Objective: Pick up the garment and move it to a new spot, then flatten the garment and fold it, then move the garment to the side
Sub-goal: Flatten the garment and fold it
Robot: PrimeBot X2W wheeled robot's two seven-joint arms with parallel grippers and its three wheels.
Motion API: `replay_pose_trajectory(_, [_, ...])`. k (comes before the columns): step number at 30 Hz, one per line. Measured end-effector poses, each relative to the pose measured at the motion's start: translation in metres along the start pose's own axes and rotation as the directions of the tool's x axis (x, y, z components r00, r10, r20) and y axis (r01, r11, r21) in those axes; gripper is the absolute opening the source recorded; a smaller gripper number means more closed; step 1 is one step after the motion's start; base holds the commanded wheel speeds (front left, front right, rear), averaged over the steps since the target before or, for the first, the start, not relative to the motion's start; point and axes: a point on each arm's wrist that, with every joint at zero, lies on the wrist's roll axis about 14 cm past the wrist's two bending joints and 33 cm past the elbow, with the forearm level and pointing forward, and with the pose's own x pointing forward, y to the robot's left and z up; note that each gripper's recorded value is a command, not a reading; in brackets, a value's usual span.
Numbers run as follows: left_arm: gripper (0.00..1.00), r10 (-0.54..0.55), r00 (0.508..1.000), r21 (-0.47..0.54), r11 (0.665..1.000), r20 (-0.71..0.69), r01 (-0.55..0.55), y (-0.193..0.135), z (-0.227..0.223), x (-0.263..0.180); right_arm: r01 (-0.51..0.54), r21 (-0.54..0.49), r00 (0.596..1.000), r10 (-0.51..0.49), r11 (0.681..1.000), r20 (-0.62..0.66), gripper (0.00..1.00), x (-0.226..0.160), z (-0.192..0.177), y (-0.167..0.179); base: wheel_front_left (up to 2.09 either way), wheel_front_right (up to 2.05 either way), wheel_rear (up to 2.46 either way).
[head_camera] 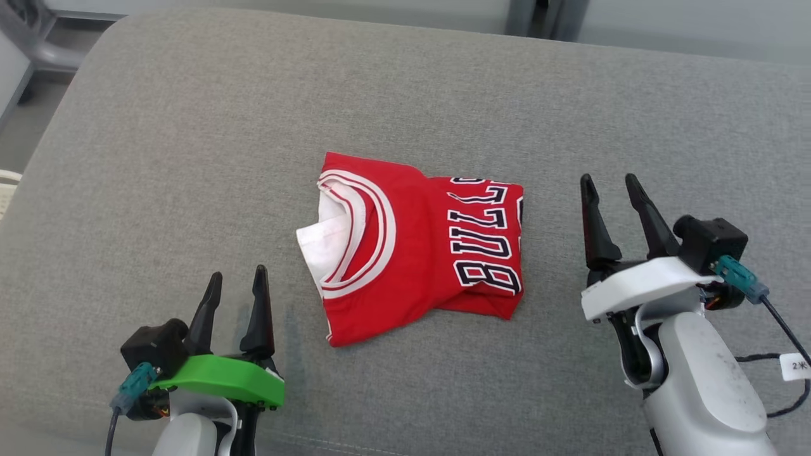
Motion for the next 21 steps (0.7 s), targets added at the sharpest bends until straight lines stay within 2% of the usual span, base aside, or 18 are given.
replay_pose_trajectory(7, [1.0,-0.024,1.0,0.008,1.0,-0.014,0.024,-0.008,-0.006,0.004,0.13,-0.048,0.991,-0.131,0.99,-0.032,1.0,-0.043,-0.006,-0.042,0.0,0.0,0.0])
replay_pose_trajectory(15, [1.0,-0.034,0.999,0.028,0.999,-0.036,0.035,-0.011,-0.014,-0.009,0.176,-0.126,0.978,-0.188,0.976,-0.093,1.0,-0.089,-0.019,-0.055,0.0,0.0,0.0])
replay_pose_trajectory(21, [1.0,-0.033,0.997,0.052,0.998,-0.07,0.037,-0.01,-0.025,-0.024,0.196,-0.142,0.97,-0.213,0.97,-0.119,1.0,-0.118,-0.025,-0.056,0.0,0.0,0.0])
